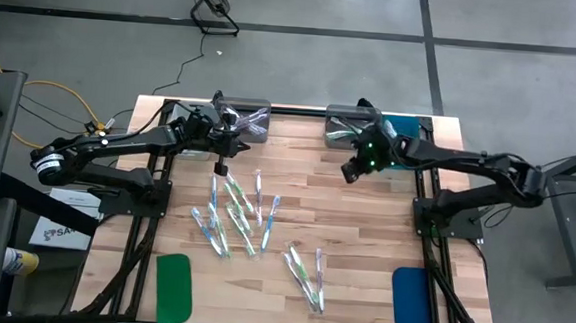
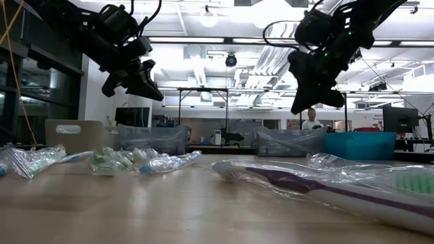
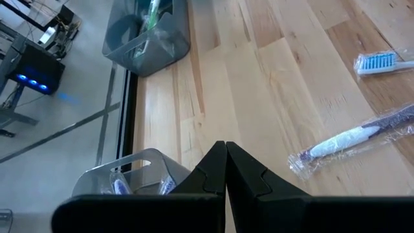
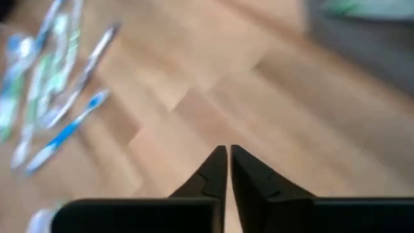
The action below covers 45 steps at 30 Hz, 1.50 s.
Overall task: Pick & Place Toothbrushes
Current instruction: Put the violet toothbrush into the left black bin
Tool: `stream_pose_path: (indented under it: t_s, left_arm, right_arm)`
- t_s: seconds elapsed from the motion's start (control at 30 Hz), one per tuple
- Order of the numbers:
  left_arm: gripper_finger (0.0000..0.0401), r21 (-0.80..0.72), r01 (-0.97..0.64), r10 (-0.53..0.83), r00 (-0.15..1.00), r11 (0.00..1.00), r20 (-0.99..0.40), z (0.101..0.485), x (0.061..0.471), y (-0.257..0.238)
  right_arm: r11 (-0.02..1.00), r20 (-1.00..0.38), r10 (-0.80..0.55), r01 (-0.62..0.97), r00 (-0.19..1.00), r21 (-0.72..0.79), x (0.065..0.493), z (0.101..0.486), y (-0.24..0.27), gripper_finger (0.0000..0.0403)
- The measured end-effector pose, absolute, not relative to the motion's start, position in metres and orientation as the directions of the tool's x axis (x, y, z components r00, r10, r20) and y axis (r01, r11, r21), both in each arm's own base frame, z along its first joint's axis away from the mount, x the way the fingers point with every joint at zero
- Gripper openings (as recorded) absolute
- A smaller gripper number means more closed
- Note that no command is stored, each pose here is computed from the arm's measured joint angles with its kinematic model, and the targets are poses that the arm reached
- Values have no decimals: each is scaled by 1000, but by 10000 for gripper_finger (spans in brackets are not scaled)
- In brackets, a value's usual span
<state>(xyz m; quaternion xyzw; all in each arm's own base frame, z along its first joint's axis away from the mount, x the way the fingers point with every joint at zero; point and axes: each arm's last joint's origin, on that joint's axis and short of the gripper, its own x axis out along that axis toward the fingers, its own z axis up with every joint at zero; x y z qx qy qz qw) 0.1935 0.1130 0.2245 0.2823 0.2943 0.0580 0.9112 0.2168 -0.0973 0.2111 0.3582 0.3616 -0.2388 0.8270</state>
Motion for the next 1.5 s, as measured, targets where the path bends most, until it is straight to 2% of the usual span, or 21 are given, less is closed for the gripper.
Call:
stream_pose_path:
  t_s: [0.27,0.4,0.67,1.0,1.1,1.33,1.5]
  left_arm:
    - [0,548,61,272,820,834,-505,224,193,113]
    - [0,548,61,271,819,835,-505,224,193,113]
    - [0,543,65,269,816,837,-512,224,193,113]
    - [0,543,65,270,816,837,-512,224,193,113]
    - [0,542,66,268,814,838,-515,223,193,113]
    - [0,538,85,247,821,839,-515,223,193,112]
    - [0,531,146,167,852,835,-497,224,194,110]
  right_arm:
    - [593,-752,114,563,649,576,232,212,-48,3]
    - [574,-753,186,553,631,604,236,212,-20,7]
    - [513,-760,211,592,615,622,236,212,37,37]
    - [463,-710,233,566,665,682,240,207,92,151]
    - [426,-685,249,558,684,712,245,202,102,172]
    - [355,-608,306,505,733,787,260,195,116,169]
    - [354,-634,291,535,717,767,274,207,122,148]
